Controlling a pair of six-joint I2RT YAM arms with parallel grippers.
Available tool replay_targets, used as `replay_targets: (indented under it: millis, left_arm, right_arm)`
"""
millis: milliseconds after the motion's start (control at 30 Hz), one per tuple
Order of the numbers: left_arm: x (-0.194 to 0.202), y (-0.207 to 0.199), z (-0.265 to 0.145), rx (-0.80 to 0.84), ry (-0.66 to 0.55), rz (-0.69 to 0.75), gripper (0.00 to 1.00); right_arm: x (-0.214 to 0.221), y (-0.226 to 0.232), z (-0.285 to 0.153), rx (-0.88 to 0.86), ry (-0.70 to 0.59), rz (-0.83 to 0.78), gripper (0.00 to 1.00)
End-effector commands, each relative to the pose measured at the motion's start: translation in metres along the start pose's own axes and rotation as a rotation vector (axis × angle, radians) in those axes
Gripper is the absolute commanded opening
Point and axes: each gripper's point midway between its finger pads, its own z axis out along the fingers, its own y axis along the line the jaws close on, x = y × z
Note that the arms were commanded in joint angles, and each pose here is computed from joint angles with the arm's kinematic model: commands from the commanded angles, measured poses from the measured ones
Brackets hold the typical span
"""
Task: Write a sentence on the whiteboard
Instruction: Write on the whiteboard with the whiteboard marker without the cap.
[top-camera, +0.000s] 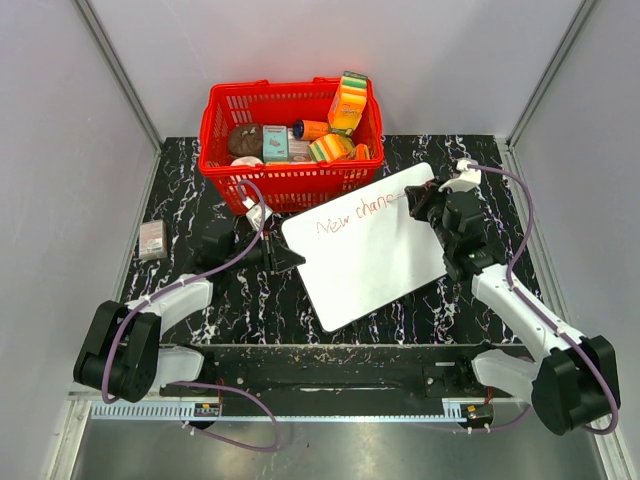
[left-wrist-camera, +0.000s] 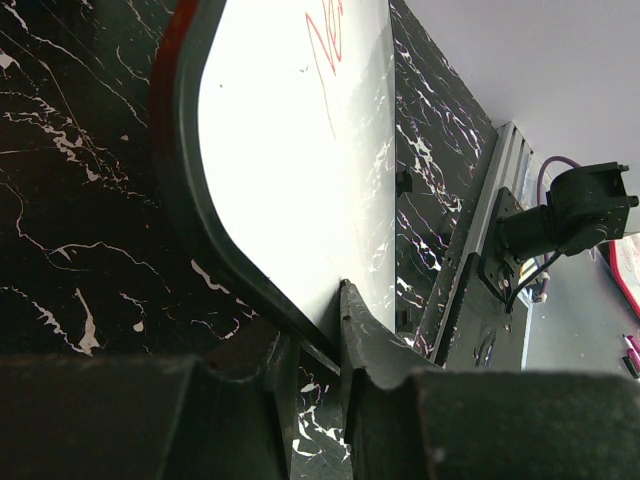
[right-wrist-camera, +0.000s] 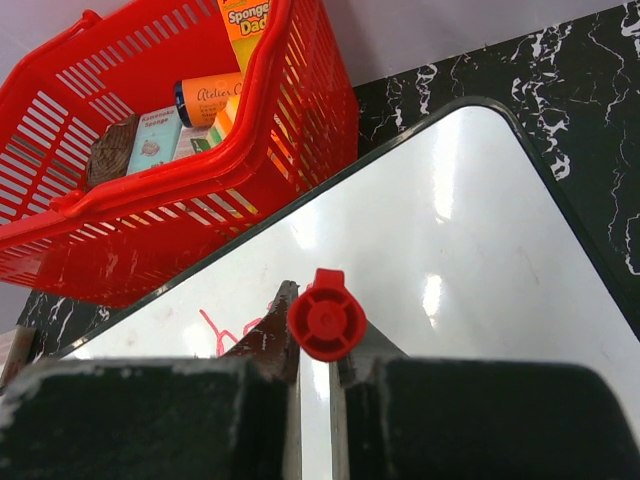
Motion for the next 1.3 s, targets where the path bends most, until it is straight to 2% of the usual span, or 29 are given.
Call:
replay_targets:
  millis: [0,733,1267]
  left_arm:
    - [0.023,0.007,0.004,0.002,0.070,0.119,0.00]
    - [0.023,0.007,0.005,0.002,0.072,0.122,0.00]
    - [0.023,0.006,0.005,0.002,0.071,0.123,0.00]
  right_arm:
    - [0.008,-0.007,-0.006,0.014,0.020,-0.008,0.00]
    - [-0.002,-0.021,-0.011,0.082,-0.022,-0.025,0.00]
    - [-0.027,-0.011,-0.009,0.060,-0.085,-0.006,0.00]
